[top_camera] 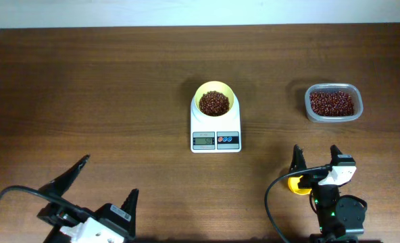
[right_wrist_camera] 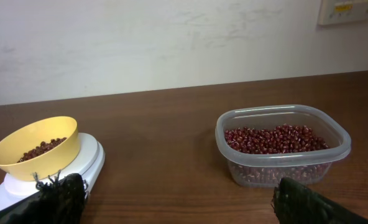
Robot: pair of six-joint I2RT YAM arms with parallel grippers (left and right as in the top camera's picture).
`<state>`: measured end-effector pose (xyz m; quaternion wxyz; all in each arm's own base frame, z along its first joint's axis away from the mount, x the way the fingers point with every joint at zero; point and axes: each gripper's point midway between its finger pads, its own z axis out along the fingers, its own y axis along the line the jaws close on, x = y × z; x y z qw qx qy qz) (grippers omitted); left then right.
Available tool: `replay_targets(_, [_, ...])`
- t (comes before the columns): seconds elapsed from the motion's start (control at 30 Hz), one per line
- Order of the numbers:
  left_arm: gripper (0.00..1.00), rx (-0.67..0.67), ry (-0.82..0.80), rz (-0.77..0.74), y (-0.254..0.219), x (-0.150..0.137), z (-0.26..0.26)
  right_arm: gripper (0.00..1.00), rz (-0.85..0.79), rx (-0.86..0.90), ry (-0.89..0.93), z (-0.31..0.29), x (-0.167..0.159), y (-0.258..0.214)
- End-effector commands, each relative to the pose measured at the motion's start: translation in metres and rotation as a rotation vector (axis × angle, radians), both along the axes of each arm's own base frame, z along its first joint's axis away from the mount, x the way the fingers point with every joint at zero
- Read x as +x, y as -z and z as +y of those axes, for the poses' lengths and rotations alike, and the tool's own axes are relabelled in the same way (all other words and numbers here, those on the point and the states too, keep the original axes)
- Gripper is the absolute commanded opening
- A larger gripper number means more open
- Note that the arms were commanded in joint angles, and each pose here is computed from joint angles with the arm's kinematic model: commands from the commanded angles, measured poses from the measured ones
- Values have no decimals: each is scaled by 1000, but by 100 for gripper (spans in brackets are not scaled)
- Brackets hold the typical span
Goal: Scoop item into bowl and weigh 50g on scale
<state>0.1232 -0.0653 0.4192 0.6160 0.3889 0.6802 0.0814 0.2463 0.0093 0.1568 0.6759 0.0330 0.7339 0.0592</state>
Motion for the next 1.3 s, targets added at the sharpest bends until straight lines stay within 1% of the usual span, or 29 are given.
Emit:
replay_targets(0.0, [99, -4, 35, 72, 17, -7, -6, 99, 2, -5, 7, -1, 0, 2])
replay_targets(0.1, [99, -29, 81, 180, 39, -14, -13, 99, 2, -5, 7, -1, 0, 2])
replay_targets(0.2, [99, -53, 144, 235, 64, -13, -23, 99, 1, -5, 7, -1, 0, 2])
replay_targets(0.27, [99, -76, 213, 204, 70, -10, -33, 98, 1, -5, 7, -1, 0, 2])
replay_targets(0.3, [99, -84, 246, 160, 74, -5, -37, 99, 1, -5, 7, -1, 0, 2])
replay_targets(0.33, [99, -98, 243, 125, 77, 1, -37, 99, 2, -5, 7, -1, 0, 2])
replay_targets(0.43, [99, -275, 110, 89, 86, 24, -24, 99, 1, -5, 7, -1, 0, 2])
replay_targets(0.47, [99, -419, -7, 93, 91, 38, -10, 99, 2, -5, 7, -1, 0, 2])
replay_targets(0.5, [99, -509, -84, 100, 99, 47, 0, 99, 1, -5, 7, -1, 0, 2])
replay_targets(0.53, [99, -559, -134, 105, 110, 55, 7, 99, 1, -5, 7, -1, 0, 2])
replay_targets(0.57, [99, -578, -159, 102, 120, 61, 11, 99, 1, -5, 7, -1, 0, 2])
replay_targets(0.63, [99, -596, -185, 85, 130, 69, 16, 99, 1, -5, 7, -1, 0, 2])
replay_targets(0.73, [99, -635, -249, 14, 142, 80, 30, 99, 2, -5, 7, -1, 0, 2])
replay_targets(0.9, [99, -642, -256, -63, 160, 91, 35, 99, 1, -5, 7, -1, 0, 2])
replay_targets(1.2, [99, -645, -267, -102, 203, 112, 40, 99, 2, -5, 7, -1, 0, 2])
replay_targets(1.27, [99, -644, -270, -91, 217, 116, 40, 99, 1, -5, 7, -1, 0, 2])
